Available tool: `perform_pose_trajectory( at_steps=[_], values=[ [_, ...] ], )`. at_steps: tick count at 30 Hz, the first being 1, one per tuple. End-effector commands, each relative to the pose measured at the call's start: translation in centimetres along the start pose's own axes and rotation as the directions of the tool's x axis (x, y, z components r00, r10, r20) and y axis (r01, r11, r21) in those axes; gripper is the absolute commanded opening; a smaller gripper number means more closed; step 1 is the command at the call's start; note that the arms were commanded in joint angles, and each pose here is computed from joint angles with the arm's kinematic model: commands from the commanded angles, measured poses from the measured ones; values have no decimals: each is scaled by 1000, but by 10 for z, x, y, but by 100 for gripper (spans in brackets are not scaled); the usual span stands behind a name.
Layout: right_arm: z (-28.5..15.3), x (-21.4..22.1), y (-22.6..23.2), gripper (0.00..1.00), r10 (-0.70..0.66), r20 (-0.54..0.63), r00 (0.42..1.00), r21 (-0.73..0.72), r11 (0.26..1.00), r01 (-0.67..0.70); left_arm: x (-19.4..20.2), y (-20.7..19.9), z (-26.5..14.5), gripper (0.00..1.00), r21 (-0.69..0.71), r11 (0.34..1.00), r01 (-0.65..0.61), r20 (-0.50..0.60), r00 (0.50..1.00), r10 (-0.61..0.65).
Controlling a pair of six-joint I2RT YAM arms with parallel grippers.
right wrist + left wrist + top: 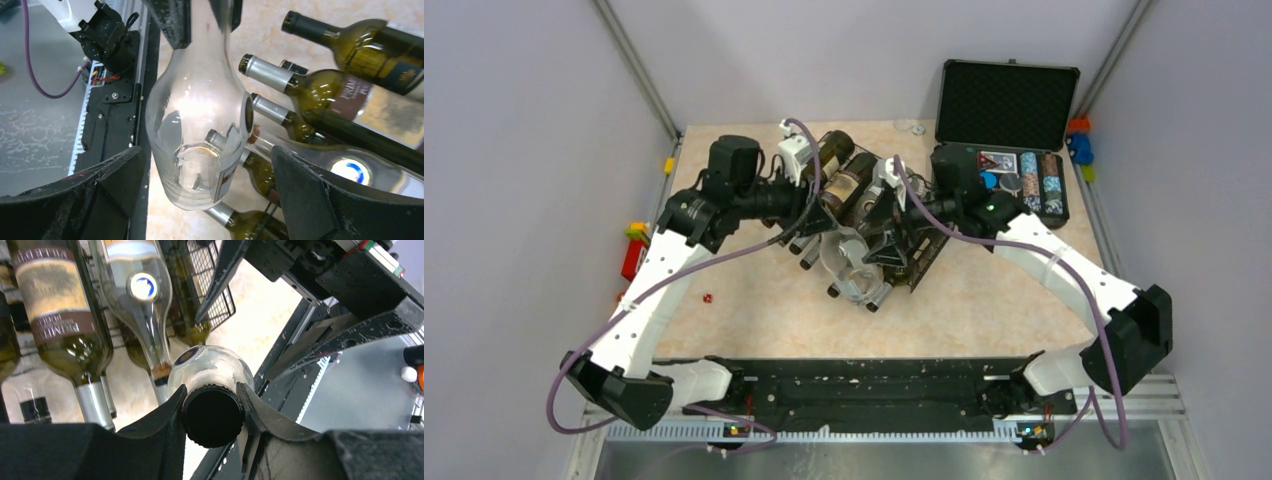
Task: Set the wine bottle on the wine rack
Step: Pick up the wine bottle from the center of the board.
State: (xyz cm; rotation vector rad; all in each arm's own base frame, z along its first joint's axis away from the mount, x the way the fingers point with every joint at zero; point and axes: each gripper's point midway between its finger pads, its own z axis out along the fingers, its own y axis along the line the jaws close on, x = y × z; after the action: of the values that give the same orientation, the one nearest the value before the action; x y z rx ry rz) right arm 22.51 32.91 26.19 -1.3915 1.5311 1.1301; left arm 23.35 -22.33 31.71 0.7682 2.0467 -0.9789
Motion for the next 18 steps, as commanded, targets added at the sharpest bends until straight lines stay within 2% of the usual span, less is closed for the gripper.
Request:
perform_pose_trajectory(
  at_steps=[1,7,12,18],
  values=[
    [-33,-31,-1,99,-102,34,994,62,993,100,-89,-40,-15,0,73,990,-124,249,963,102],
    [-68,-33,-10,99,-88,51,995,146,986,80,-123,-46,5,0,116,989,-91,273,960,57],
    [-94,-31,-16,99,-76,66,995,237,970,58,-154,-50,21,0,106,988,-111,308,949,73],
    [-122,-31,-41,99,-25,41,999,463,886,4,-183,-41,54,0,89,993,-75,331,943,42]
  ],
)
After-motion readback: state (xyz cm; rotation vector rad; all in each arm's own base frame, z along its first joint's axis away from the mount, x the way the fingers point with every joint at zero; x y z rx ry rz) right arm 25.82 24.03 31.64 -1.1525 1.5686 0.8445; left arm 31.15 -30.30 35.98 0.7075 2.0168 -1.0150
